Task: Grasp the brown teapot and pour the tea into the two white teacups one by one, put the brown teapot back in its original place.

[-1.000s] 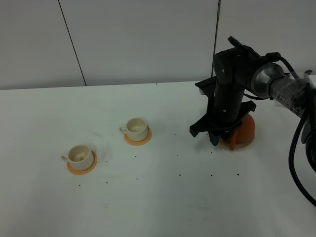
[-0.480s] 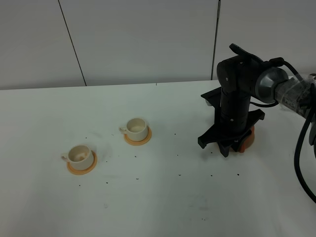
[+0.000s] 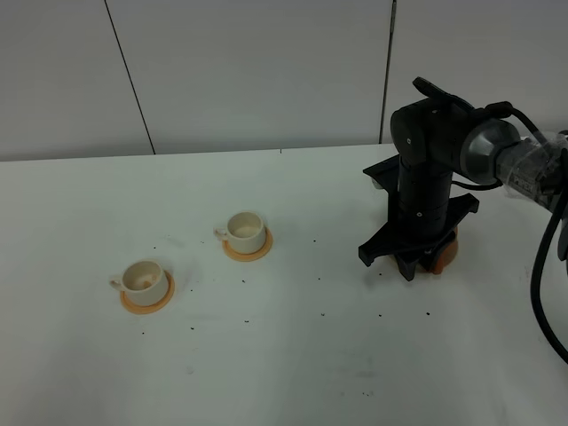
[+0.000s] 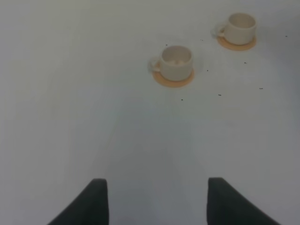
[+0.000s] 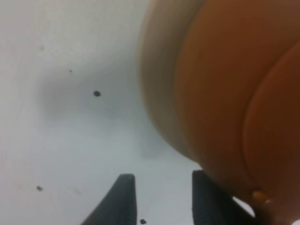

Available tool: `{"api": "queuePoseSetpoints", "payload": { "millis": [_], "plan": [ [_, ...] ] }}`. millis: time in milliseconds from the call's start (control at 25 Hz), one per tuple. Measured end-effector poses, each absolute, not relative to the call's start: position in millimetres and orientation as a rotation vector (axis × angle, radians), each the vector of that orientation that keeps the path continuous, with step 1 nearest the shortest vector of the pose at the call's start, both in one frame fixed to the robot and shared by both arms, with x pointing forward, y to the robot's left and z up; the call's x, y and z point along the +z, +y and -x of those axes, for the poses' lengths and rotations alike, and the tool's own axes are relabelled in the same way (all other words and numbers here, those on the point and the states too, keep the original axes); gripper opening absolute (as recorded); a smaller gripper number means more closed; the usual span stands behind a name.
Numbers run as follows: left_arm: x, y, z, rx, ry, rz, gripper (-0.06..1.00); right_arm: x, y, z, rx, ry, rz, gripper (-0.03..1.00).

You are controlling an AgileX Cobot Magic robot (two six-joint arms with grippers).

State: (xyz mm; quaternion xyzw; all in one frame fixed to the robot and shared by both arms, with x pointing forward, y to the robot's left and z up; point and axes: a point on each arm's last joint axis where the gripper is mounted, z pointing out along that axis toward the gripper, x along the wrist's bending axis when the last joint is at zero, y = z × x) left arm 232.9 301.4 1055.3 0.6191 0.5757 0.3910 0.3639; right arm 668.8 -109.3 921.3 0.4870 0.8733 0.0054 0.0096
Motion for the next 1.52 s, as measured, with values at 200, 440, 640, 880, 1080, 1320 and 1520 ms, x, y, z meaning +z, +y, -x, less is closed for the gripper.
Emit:
{"api": "queuePoseSetpoints", "payload": {
  "millis": [200,440,640,880,1080,1320,1520],
  "plan": [
    [1055,301,-233,1.006,1.481,-1.593,0.53,921,-110,-669,0.007,2.725,-1.515,0.28],
    [1055,301,-233,1.006,1.481,-1.593,0.53,920,-111,-668,-0.015,2.714,-1.526,0.28],
    [1055,301,-233,1.006,1.481,-1.593,0.53,914,-114,-665,-0.049,2.717,-1.54,0.28],
    [1055,301,-233,1.005,1.482,-1.591,0.53,939,-109,-661,0.044,2.696,-1.552,0.28],
    [1055,301,-233,1.006,1.482,-1.592,0.53,987,-104,-651,0.2,2.65,-1.542,0.28],
    [1055,301,-233,1.006,1.482,-1.592,0.53,998,-116,-654,0.208,2.518,-1.692,0.28],
    [1055,301,-233,1.006,1.482,-1.592,0.53,986,-126,-661,0.174,2.462,-1.793,0.28]
  ]
}}
